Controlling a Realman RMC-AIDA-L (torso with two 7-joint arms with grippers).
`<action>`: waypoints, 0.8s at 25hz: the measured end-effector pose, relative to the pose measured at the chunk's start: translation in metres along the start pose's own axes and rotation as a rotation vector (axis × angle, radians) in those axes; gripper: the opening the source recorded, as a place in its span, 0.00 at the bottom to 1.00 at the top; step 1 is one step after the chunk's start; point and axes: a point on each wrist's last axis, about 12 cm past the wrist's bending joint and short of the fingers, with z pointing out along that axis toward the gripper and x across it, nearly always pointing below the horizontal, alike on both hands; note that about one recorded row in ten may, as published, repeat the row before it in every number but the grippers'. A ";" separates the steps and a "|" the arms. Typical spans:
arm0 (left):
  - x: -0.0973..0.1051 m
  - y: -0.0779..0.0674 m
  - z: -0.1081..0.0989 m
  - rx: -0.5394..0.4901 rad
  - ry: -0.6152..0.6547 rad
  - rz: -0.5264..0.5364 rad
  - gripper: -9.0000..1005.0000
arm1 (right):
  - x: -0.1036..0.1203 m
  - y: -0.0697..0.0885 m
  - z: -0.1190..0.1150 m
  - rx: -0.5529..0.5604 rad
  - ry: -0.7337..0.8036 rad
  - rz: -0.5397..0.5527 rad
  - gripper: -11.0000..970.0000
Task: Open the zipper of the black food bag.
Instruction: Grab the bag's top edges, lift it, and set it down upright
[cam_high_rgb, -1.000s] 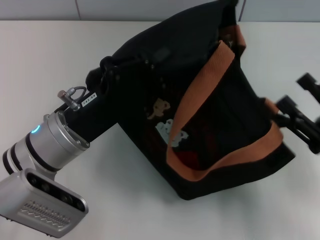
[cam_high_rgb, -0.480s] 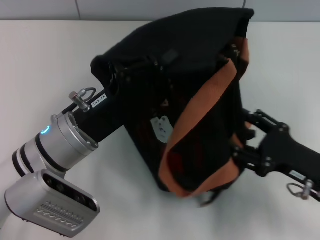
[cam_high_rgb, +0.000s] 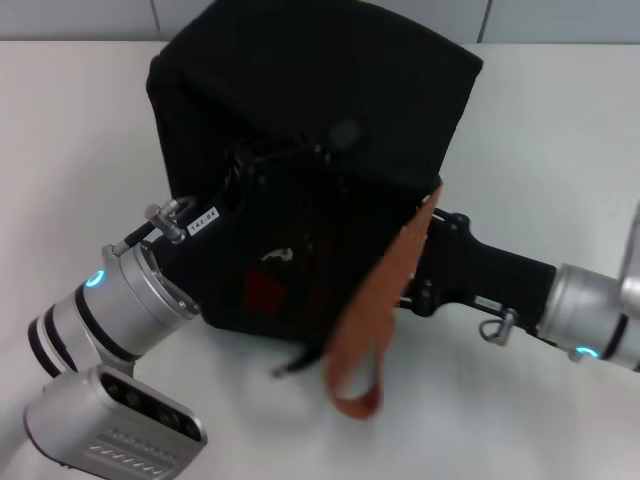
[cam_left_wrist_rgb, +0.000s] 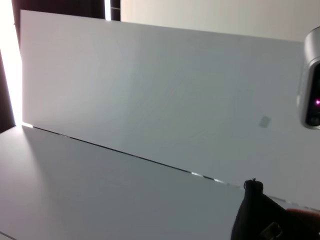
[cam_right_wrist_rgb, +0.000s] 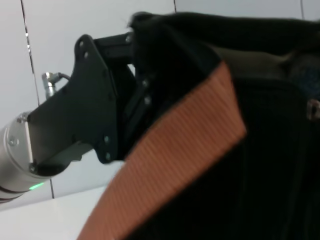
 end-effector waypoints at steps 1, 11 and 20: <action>0.000 -0.001 0.000 0.004 0.008 0.005 0.10 | 0.000 0.001 0.002 0.000 -0.002 -0.010 0.86; -0.002 -0.004 -0.006 0.011 0.037 0.025 0.09 | 0.022 0.035 -0.065 0.348 -0.241 -0.013 0.86; -0.002 -0.004 -0.007 -0.001 0.054 0.020 0.09 | 0.010 0.052 -0.071 0.533 -0.364 -0.342 0.86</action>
